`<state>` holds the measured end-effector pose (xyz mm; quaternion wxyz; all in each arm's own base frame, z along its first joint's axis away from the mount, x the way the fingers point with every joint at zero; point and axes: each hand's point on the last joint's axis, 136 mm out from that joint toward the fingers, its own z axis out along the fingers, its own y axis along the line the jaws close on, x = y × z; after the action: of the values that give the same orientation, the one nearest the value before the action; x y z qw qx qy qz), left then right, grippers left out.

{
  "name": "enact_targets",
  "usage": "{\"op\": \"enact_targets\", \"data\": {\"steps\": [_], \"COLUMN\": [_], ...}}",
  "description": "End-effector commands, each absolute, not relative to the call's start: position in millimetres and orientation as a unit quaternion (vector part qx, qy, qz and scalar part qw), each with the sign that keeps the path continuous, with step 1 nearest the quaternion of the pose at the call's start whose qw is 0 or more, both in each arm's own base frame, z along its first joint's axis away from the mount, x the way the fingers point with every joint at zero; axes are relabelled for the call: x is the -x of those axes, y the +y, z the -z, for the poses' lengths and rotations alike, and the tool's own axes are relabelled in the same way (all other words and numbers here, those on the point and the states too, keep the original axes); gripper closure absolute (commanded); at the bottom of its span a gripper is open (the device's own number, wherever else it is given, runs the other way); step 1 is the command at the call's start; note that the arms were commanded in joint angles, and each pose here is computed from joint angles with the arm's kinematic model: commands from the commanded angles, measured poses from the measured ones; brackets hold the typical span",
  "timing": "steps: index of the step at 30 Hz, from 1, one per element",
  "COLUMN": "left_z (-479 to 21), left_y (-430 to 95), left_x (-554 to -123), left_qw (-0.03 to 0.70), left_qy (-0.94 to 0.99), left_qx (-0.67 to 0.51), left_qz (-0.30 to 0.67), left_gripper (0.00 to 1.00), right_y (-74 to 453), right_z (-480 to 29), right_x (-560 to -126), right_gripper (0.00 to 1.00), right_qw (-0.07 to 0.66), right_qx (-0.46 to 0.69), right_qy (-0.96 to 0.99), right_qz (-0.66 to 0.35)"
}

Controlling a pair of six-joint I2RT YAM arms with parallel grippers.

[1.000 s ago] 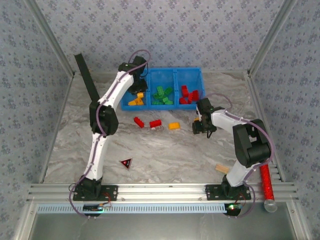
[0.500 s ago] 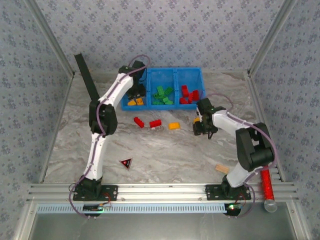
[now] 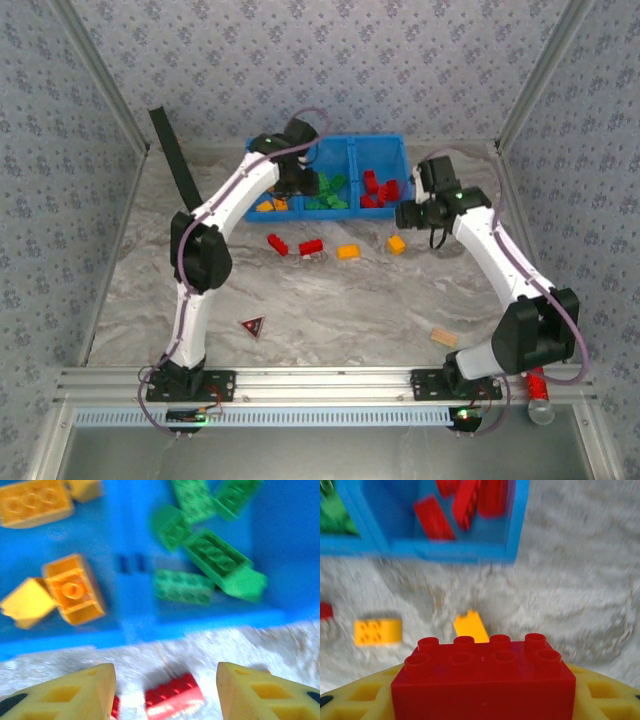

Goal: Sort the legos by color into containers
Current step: Pick up the lego from the middle-right of the table, then place the lego in the container, then pick up the lego from the middle-right of the table.

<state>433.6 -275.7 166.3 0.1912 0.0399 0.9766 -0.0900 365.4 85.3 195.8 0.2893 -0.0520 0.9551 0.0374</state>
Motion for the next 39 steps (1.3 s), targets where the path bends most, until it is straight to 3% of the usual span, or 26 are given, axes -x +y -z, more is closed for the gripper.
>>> {"op": "enact_targets", "data": {"steps": [1,12,21,27,39], "left_z": [-179,-172,-166,-153,-120], "left_y": [-302,-378,-413,-444,-481], "left_x": [-407,-310,-294,-299,-314], "left_qw": [0.205,0.226,0.274,0.291,0.266], "left_qy": [0.967,0.957,0.948,0.942,0.951], "left_qx": [-0.102,-0.125,-0.094,-0.070,-0.014], "left_qz": [0.108,0.133,0.131,0.153,0.159], "left_gripper": [0.44,0.43,0.41,0.39,0.36], "right_y": [92,122,135,138,144], "right_z": [-207,-182,-123,-109,-150], "right_x": [-397,-508,-549,-553,-544], "right_gripper": [0.59,0.60,0.59,0.50,0.23], "right_qw": [0.302,0.305,0.269,0.258,0.288], "right_qx": [0.076,0.109,0.130,0.148,0.158], "right_qy": [0.949,0.944,0.953,0.953,0.941], "right_qz": [-0.045,-0.063,-0.057,-0.057,-0.079]}}
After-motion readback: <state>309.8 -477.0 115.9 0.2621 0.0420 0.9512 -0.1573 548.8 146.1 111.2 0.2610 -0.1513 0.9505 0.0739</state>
